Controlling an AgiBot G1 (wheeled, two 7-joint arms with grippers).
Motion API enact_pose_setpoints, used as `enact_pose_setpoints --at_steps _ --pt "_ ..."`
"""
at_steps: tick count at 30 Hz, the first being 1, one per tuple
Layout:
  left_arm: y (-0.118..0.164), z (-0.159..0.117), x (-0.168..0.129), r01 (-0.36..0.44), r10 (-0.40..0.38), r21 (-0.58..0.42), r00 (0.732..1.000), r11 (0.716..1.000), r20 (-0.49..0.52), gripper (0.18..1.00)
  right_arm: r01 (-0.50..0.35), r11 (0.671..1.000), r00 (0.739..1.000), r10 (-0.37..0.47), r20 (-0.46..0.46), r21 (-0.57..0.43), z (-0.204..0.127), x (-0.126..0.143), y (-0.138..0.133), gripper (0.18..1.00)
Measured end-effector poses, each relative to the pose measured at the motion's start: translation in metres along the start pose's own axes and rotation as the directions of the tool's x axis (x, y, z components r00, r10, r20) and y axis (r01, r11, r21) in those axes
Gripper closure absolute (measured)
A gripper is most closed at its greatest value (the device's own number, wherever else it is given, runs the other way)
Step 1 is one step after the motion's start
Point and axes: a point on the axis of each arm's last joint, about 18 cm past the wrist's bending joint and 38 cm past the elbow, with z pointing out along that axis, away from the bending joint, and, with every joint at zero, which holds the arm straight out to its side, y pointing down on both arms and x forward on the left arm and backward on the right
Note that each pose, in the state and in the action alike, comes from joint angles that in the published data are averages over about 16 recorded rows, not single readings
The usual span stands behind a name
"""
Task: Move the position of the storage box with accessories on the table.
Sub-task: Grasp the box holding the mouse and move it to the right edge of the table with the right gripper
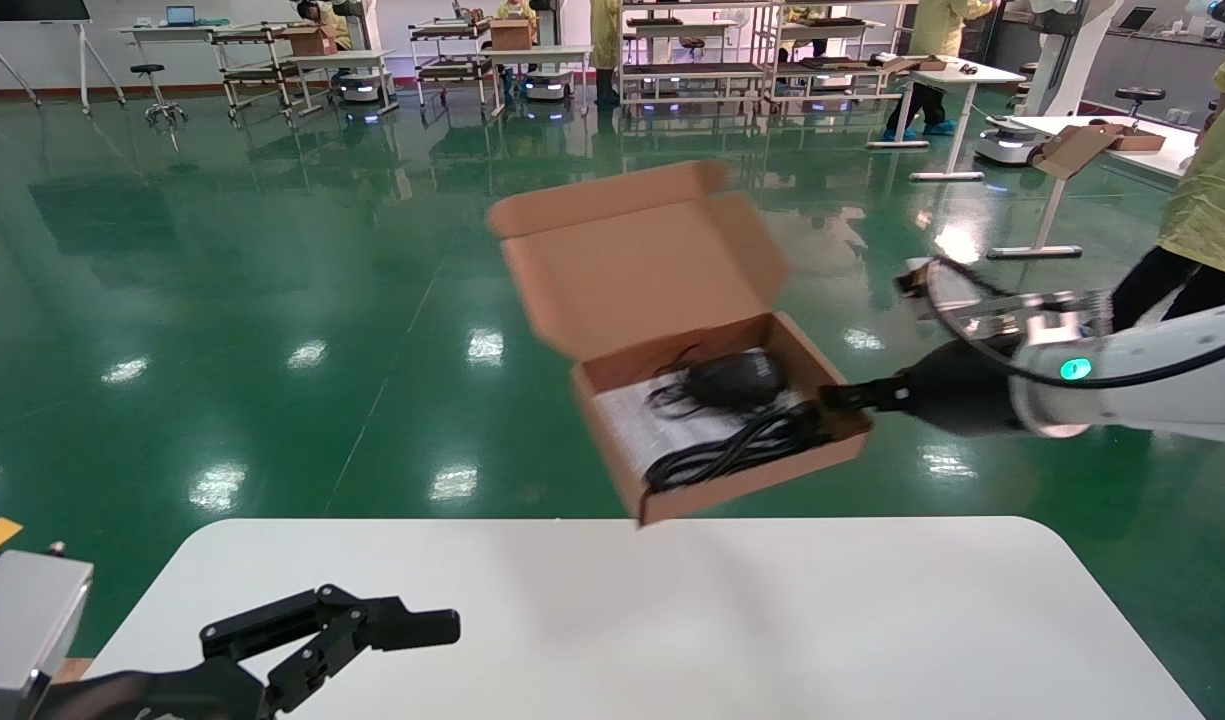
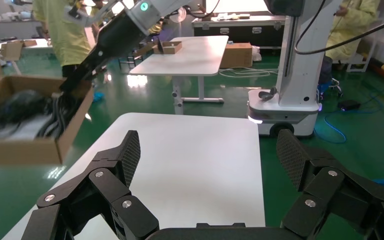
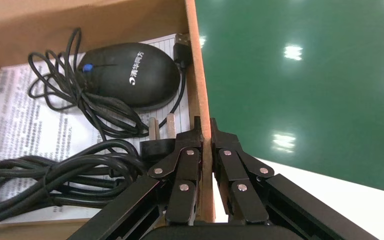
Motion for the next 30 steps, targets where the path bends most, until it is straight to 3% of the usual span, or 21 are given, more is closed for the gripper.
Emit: enact_pose_setpoints --at_steps 14,30 --pt "0.0 0.0 0.0 0.0 0.0 0.0 1.0 1.0 0.0 0.184 -0.018 0.999 0.983 0.024 -0.184 0.032 -0.045 0.085 0.017 0.977" --pt "0.0 0.0 0.0 0.0 0.0 0.0 1.0 1.0 0.0 0.184 -0.077 0.997 0.937 0.079 -0.34 0.022 -0.08 0.162 0.083 0.977"
